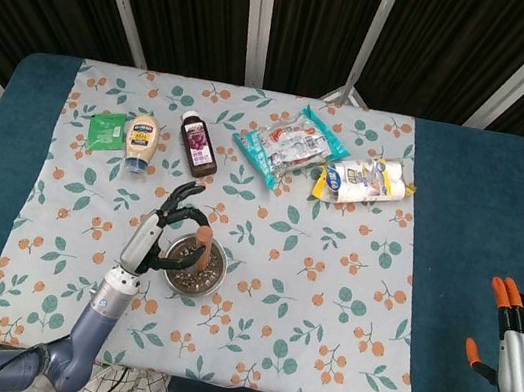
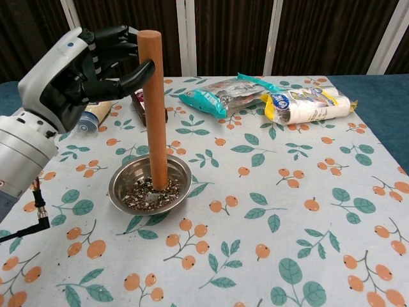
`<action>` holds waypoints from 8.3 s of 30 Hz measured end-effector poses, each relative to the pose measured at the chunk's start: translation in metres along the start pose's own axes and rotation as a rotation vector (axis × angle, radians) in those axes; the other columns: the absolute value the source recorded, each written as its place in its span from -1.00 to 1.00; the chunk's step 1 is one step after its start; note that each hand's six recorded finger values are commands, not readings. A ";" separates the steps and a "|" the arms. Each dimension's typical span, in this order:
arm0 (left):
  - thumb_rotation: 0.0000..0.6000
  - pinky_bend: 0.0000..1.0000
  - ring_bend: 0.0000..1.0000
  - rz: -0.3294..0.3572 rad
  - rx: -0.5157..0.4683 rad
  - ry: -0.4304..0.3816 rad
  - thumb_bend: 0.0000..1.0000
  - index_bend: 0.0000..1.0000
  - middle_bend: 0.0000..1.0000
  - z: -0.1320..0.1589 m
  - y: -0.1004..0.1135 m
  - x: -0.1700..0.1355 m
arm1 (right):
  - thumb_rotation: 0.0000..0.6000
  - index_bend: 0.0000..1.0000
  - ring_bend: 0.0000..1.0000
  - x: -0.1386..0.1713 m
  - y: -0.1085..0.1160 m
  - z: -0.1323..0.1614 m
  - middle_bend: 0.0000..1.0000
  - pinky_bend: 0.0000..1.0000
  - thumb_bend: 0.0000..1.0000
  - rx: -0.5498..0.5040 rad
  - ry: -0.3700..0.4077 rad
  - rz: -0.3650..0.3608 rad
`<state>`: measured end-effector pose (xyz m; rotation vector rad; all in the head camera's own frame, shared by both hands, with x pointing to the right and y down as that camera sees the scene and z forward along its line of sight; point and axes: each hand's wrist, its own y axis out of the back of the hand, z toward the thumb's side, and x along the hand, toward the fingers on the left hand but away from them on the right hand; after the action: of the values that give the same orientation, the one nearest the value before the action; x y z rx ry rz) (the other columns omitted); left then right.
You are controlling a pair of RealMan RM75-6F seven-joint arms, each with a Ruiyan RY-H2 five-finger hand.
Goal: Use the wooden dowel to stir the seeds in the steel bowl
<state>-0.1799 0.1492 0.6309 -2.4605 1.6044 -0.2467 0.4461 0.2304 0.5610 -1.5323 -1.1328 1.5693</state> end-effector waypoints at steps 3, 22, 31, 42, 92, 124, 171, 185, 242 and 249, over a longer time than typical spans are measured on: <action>1.00 -1.00 -0.77 -0.003 -0.009 -0.006 0.51 0.30 0.10 -0.001 -0.002 0.000 | 1.00 -1.00 -1.00 0.000 0.000 -0.001 -1.00 -1.00 -0.26 0.001 -0.003 0.001; 1.00 -0.98 -0.77 -0.003 0.001 0.007 0.51 0.30 0.11 -0.025 -0.002 -0.008 | 1.00 -1.00 -1.00 -0.002 -0.003 -0.001 -1.00 -1.00 -0.26 0.005 -0.007 0.010; 1.00 -0.98 -0.77 0.006 0.000 0.008 0.51 0.30 0.11 -0.030 0.001 -0.010 | 1.00 -1.00 -1.00 -0.002 -0.004 0.000 -1.00 -1.00 -0.26 0.010 -0.005 0.009; 1.00 -0.98 -0.77 0.002 -0.015 -0.065 0.51 0.30 0.11 -0.001 -0.003 -0.001 | 1.00 -1.00 -1.00 -0.001 -0.002 0.000 -1.00 -1.00 -0.26 0.002 -0.005 0.003; 1.00 -0.96 -0.77 -0.021 0.059 -0.050 0.52 0.30 0.11 -0.020 0.003 -0.008 | 1.00 -1.00 -1.00 -0.002 -0.005 0.000 -1.00 -1.00 -0.26 0.003 -0.009 0.017; 1.00 -0.96 -0.77 0.000 0.042 -0.109 0.52 0.30 0.11 0.013 0.013 0.002 | 1.00 -1.00 -1.00 0.001 -0.004 0.001 -1.00 -1.00 -0.26 -0.001 -0.006 0.014; 1.00 -0.95 -0.71 -0.104 0.903 0.232 0.54 0.30 0.19 -0.026 0.209 -0.041 | 1.00 -1.00 -1.00 0.004 -0.001 0.000 -1.00 -1.00 -0.26 -0.018 -0.010 0.021; 1.00 -0.95 -0.70 -0.283 1.021 0.349 0.54 0.30 0.20 -0.089 0.181 -0.063 | 1.00 -1.00 -1.00 0.004 0.000 0.000 -1.00 -1.00 -0.26 -0.014 -0.008 0.016; 1.00 -1.00 -1.00 -0.089 1.069 0.454 -0.74 -0.93 -1.00 0.006 0.215 -0.129 | 1.00 -1.00 -1.00 0.005 0.004 0.001 -1.00 -1.00 -0.26 0.004 0.000 -0.005; 1.00 -1.00 -1.00 -0.038 1.188 0.538 -0.74 -0.96 -1.00 0.020 0.243 -0.185 | 1.00 -1.00 -1.00 0.006 0.004 0.005 -1.00 -1.00 -0.26 0.012 0.022 -0.014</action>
<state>-0.4638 0.2238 0.5446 -1.5074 0.9972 -1.4563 0.4412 0.2329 0.5544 -1.5271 -1.1180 1.5435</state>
